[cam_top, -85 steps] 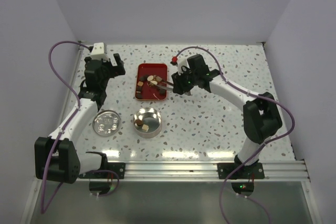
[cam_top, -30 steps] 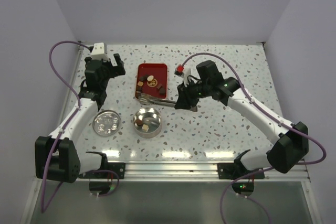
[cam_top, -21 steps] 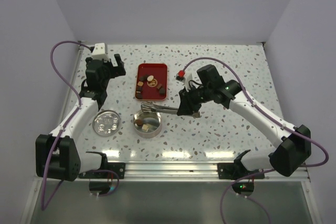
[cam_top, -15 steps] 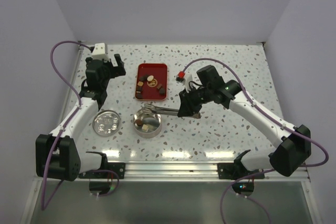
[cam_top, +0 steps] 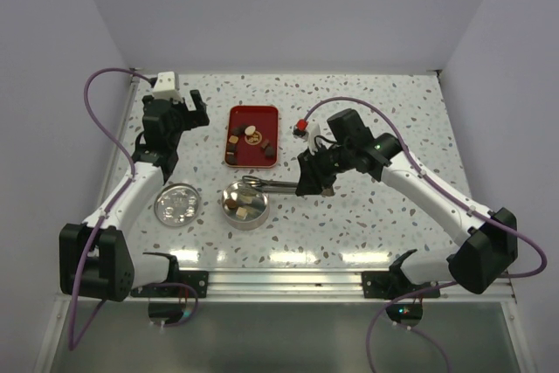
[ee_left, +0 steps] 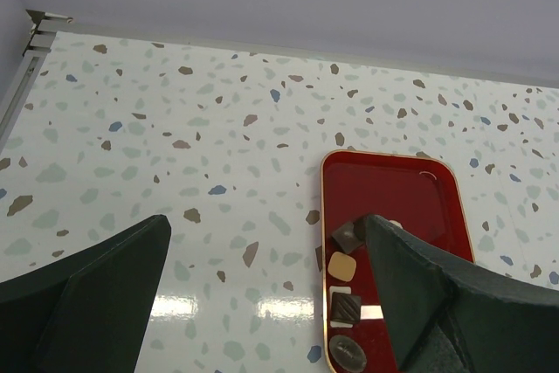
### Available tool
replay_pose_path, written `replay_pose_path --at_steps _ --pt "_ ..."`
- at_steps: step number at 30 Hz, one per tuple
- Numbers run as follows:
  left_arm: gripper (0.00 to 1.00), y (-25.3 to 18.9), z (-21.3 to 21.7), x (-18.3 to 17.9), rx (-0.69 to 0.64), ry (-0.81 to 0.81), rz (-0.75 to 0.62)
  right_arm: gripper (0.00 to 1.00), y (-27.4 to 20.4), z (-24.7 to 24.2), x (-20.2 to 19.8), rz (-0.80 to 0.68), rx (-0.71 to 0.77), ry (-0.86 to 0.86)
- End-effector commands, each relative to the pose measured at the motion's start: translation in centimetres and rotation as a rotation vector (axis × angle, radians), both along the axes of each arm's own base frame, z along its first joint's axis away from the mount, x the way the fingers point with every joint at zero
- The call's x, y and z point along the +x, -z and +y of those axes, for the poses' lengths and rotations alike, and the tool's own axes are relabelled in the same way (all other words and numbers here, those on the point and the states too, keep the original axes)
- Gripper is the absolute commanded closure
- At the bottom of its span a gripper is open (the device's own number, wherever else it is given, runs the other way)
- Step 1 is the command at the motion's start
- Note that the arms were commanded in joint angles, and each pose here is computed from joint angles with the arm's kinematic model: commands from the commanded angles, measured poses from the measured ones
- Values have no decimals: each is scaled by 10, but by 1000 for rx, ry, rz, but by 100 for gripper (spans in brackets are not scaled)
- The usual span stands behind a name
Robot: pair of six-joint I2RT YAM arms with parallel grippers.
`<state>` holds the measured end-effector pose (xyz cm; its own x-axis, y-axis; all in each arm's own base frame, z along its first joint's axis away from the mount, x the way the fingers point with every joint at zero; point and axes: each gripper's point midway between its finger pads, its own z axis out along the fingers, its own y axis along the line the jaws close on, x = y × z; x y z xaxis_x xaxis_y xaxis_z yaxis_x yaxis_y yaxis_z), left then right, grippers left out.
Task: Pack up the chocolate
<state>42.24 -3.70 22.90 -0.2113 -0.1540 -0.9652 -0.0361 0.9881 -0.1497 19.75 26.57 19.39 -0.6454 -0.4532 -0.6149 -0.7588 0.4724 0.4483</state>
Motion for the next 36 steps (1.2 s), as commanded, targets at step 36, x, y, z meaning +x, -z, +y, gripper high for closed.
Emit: replay_pose_path --at_steps 36 --pt "0 -14 1 7 3 -12 -29 63 -15 8 134 -277 -14 206"
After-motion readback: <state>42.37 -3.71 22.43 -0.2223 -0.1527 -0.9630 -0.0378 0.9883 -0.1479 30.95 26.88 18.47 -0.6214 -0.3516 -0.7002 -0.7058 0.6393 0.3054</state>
